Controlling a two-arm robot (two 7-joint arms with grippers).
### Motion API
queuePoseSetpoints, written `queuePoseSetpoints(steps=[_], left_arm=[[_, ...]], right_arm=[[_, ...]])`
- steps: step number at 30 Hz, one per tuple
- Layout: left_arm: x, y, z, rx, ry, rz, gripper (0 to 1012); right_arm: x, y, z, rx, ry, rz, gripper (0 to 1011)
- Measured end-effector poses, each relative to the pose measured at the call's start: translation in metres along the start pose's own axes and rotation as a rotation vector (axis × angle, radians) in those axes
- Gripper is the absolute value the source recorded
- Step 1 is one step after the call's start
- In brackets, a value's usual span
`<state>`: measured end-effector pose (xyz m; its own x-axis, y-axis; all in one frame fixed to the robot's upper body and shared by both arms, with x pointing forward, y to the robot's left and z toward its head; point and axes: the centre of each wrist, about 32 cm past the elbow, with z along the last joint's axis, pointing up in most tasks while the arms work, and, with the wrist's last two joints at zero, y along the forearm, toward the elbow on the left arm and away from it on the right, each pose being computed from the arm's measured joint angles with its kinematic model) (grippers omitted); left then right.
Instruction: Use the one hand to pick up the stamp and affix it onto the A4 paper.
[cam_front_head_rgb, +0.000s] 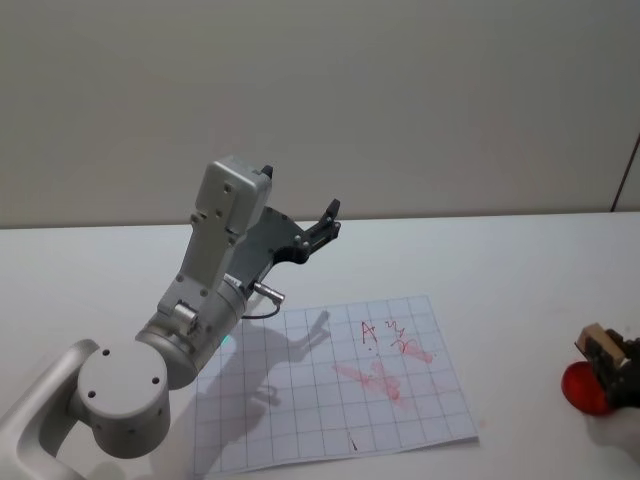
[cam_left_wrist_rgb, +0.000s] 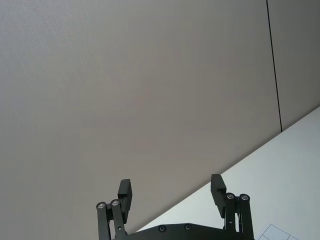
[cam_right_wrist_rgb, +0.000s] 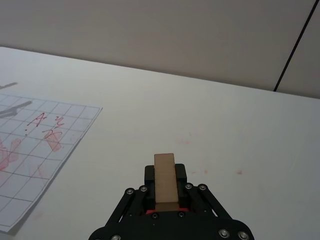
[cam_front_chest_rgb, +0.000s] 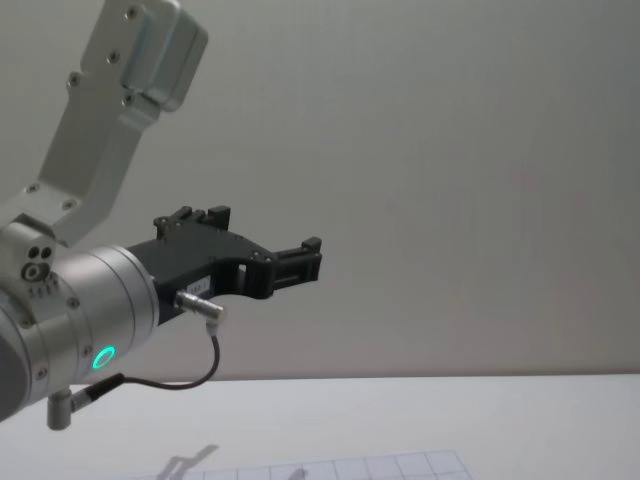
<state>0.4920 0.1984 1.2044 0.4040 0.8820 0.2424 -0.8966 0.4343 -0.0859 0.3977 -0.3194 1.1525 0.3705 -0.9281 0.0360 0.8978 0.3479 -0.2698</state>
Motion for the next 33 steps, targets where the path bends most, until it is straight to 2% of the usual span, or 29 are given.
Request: queuePoseSetpoints(steps=[12,24,33], left_arm=[[0.0000,0.0000,0.0000,0.000,0.000,0.000,1001],[0.0000,0.0000,0.0000,0.000,0.000,0.000,1001],[0.0000,0.0000,0.0000,0.000,0.000,0.000,1001]], right_arm=[[-0.001,-0.001,-0.003,-0.023,0.012,-0.003,220],[-0.004,0.014,-0.001,-0.034,0.012,0.025,220],[-0.006,0.020,-0.001,-0.060,0.013,0.038,220]])
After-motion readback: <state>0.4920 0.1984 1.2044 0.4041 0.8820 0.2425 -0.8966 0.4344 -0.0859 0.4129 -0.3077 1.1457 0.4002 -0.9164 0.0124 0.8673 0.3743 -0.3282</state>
